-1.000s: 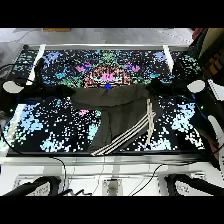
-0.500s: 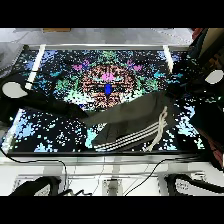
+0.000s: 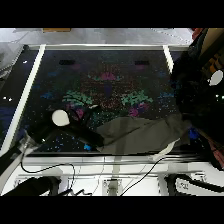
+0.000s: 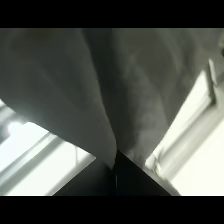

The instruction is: Fold the clothes and pants, and hang the long-sleeved shirts on hangers.

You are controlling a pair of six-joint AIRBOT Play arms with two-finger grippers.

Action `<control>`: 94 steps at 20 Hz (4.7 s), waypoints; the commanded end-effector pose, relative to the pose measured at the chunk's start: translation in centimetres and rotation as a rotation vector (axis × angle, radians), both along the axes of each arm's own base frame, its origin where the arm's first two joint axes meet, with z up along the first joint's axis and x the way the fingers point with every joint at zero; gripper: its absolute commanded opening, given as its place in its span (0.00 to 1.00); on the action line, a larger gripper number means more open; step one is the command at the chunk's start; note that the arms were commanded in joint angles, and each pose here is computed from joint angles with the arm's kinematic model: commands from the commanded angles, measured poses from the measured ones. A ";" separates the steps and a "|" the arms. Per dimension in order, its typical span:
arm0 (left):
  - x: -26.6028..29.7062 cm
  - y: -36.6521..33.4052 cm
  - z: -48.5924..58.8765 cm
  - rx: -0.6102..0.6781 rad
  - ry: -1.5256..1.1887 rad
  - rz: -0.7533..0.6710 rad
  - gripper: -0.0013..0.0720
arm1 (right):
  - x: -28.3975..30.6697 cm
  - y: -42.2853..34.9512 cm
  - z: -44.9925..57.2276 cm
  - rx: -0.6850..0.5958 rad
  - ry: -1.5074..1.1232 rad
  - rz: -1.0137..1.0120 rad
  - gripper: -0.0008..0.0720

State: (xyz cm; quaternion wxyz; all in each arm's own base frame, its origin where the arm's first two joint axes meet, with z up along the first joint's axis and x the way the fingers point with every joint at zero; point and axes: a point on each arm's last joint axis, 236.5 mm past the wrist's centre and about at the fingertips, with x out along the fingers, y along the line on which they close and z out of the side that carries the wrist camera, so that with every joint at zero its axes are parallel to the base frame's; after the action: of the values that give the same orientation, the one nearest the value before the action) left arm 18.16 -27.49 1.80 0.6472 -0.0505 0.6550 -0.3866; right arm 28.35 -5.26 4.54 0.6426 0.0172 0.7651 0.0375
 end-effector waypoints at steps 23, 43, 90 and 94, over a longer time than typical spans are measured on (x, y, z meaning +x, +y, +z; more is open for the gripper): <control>10.5 -7.8 -10.0 -0.153 -0.007 0.227 0.98 | -4.9 -8.7 -6.4 -0.043 0.060 -0.266 0.96; 19.2 9.7 -4.3 0.310 -0.246 -0.149 0.02 | 2.7 -2.9 -5.6 0.253 -0.247 -0.195 0.96; 21.0 15.3 -3.5 0.314 -0.194 0.051 0.71 | 3.6 17.2 -5.6 0.890 -0.284 -0.061 0.99; 21.0 15.3 -3.6 0.314 -0.194 0.050 0.71 | 3.8 13.9 -9.8 0.592 -0.236 -0.067 0.96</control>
State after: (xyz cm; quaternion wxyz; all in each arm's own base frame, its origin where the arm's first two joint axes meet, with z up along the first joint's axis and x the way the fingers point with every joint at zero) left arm 39.13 -12.19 -1.77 0.7166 0.0717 0.6407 -0.2661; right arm 31.98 10.56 -2.85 0.6803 0.2702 0.6083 0.3069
